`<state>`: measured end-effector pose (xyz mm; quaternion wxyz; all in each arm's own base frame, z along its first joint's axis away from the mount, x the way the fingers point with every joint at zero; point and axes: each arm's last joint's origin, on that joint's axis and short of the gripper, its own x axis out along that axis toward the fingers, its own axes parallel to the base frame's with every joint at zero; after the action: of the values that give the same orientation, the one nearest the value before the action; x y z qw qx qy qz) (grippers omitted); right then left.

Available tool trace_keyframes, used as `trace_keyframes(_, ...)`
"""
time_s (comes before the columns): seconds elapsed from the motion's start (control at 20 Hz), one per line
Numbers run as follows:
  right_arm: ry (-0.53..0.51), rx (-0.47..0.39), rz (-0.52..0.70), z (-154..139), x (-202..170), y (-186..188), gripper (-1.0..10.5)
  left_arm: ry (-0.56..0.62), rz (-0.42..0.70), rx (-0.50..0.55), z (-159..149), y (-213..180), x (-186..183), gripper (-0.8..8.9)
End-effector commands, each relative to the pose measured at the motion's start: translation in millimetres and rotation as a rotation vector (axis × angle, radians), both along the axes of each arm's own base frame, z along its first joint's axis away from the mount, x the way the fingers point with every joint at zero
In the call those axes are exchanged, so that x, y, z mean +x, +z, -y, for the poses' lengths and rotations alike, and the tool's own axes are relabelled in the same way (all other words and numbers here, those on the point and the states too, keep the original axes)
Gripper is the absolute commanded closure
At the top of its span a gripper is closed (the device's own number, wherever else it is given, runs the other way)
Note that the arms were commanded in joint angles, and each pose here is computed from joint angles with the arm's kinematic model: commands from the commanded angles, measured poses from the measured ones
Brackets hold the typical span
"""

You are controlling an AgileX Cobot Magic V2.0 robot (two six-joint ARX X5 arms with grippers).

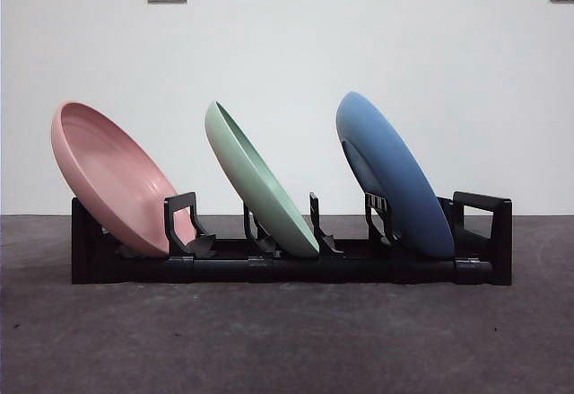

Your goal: Place the plate

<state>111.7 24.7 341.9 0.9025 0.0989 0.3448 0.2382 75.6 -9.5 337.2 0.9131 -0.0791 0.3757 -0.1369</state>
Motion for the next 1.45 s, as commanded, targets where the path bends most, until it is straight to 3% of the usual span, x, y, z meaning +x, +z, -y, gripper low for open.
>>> trace_keyframes(0.05,0.048,-0.076,-0.024,-3.5,9.4,0.2,9.3,-0.045,0.01,0.026,1.0,5.6,6.5,8.0)
trace_keyframes(0.1,0.066,-0.09,-0.035,-5.2,12.8,-1.7,9.0,-0.046,0.02,0.025,1.3,6.3,8.5,7.57)
trace_keyframes(0.2,0.059,-0.124,-0.062,-7.0,18.0,-5.4,7.2,-0.029,0.027,0.007,1.3,7.5,10.1,5.85)
trace_keyframes(0.25,0.061,-0.132,-0.071,-7.9,19.5,-6.5,7.0,-0.023,0.021,0.001,1.3,7.2,10.0,5.26)
trace_keyframes(0.45,0.074,-0.116,-0.094,-12.5,20.7,-7.4,7.0,-0.023,0.024,0.001,1.3,7.4,10.1,5.28)
trace_keyframes(0.7,0.118,-0.112,-0.222,-32.0,49.5,0.2,7.0,-0.021,0.05,-0.002,1.4,9.3,11.9,5.28)
trace_keyframes(0.95,0.151,-0.203,-0.25,-70.5,104.3,16.9,7.0,-0.02,0.05,-0.002,1.4,9.3,11.8,5.28)
trace_keyframes(1.15,0.204,-0.223,-0.209,-106.9,139.9,23.2,7.0,-0.02,0.077,-0.003,1.4,11.3,13.6,5.28)
trace_keyframes(1.45,0.231,-0.264,-0.208,-146.4,179.2,7.7,7.0,-0.008,0.121,-0.017,1.5,15.0,16.6,5.28)
